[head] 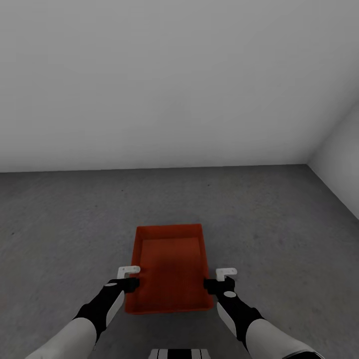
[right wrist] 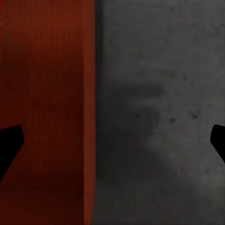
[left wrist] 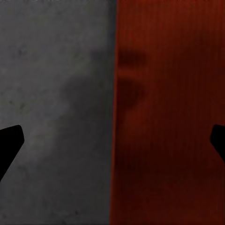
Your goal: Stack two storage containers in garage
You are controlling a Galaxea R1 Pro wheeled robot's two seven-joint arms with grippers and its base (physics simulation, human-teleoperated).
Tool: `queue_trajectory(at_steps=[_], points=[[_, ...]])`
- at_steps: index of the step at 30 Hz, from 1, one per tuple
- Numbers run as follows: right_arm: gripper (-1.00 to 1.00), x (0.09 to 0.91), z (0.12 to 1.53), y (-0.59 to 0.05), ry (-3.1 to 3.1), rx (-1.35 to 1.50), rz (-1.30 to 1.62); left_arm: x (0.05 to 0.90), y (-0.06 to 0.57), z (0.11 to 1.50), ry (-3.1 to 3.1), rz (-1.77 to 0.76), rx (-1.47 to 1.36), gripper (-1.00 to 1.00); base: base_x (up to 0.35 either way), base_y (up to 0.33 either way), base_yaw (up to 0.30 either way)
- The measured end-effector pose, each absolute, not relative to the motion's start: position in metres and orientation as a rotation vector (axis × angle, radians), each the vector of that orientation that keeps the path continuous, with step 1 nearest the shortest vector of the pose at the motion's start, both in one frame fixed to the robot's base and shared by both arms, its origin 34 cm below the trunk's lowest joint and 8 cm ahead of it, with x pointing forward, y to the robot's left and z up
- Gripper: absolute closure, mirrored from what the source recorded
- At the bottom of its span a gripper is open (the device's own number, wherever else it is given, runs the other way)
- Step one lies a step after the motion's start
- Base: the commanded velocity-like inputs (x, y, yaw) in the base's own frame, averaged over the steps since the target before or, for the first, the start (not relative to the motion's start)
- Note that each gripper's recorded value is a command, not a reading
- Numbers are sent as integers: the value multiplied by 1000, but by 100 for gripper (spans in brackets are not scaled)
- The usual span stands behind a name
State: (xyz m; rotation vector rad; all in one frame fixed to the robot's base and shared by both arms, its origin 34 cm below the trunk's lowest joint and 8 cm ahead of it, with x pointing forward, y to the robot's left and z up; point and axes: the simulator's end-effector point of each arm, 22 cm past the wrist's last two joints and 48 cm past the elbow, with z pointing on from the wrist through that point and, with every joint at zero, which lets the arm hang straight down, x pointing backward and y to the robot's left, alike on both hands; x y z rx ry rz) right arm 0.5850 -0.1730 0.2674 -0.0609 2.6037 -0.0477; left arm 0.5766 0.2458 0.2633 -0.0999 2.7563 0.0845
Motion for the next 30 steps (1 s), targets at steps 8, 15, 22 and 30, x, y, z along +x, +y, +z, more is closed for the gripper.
queue_trajectory(at_steps=[8, 15, 22, 30], points=[[-100, 588, 282, -173, 2605, -61, -47, 579, 245, 278, 2758, 83, -100, -100, 0, 0, 0], [-100, 590, 297, -172, 2607, -58, -45, 582, 246, 293, 2758, 84, -100, -100, 0, 0, 0], [-100, 592, 311, -173, 2613, -57, -46, 585, 246, 307, 2758, 85, -100, -100, 0, 0, 0], [-100, 596, 328, -172, 2607, -55, -47, 587, 247, 324, 2758, 87, -100, -100, 0, 0, 0]])
